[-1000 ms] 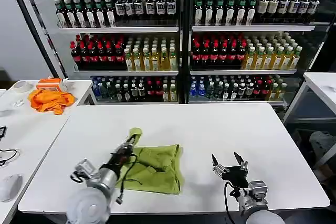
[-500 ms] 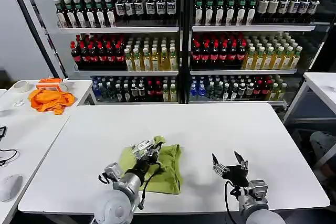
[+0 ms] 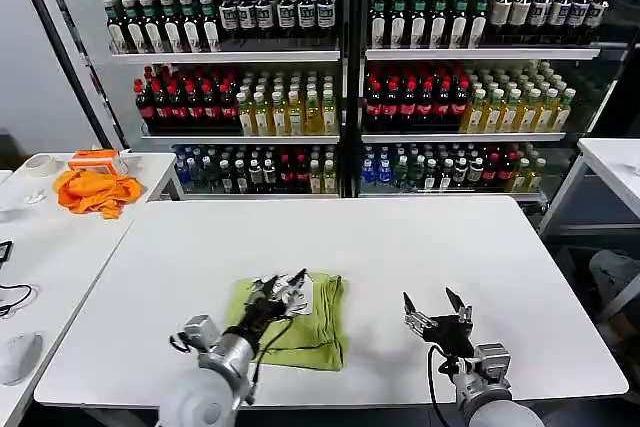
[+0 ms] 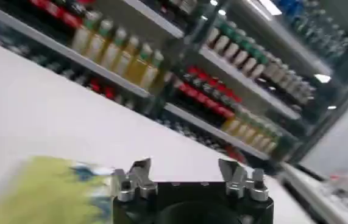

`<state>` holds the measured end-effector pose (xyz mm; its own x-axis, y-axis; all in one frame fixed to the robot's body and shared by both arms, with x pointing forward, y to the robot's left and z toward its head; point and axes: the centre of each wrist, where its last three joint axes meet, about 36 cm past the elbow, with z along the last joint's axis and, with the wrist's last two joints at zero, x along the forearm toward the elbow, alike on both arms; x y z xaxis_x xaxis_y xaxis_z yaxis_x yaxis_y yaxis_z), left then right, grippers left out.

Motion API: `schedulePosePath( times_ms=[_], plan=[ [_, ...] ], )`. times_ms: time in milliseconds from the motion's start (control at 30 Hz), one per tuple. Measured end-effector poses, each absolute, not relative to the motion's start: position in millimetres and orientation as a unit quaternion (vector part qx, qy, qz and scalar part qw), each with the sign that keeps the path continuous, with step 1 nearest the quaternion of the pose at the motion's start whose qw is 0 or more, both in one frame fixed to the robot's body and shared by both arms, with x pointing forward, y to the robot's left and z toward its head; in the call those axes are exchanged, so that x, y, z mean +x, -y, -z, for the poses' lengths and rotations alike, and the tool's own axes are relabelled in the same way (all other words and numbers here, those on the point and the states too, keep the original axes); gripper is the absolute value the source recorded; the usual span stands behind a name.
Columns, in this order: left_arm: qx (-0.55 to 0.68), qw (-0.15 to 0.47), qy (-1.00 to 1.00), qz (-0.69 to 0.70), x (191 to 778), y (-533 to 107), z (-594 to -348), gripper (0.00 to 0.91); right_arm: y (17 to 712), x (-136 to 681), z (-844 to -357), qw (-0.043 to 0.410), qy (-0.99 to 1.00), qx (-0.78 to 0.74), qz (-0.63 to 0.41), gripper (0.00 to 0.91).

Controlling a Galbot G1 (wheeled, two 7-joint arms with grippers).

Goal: Fold and organize the clothes.

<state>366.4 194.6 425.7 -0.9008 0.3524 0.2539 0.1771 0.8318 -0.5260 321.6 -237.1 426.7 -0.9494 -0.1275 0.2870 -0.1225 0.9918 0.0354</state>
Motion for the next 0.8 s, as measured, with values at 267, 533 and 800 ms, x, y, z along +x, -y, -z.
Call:
schedulePosePath(
  times_ms=[267, 533, 800],
  plan=[
    [-0.075, 0.191, 0.957, -0.207, 362, -245, -415, 0.907, 236, 321, -427, 0.146, 0.987, 0.065, 0.008, 0.907],
    [-0.047, 0.207, 0.956, -0.203, 364, -259, -398, 0.907, 237, 319, -429, 0.145, 0.987, 0.064, 0.006, 0.907],
    [-0.045, 0.224, 0.949, -0.219, 363, -249, -382, 0.907, 238, 318, -430, 0.145, 0.987, 0.062, 0.005, 0.907]
  ],
)
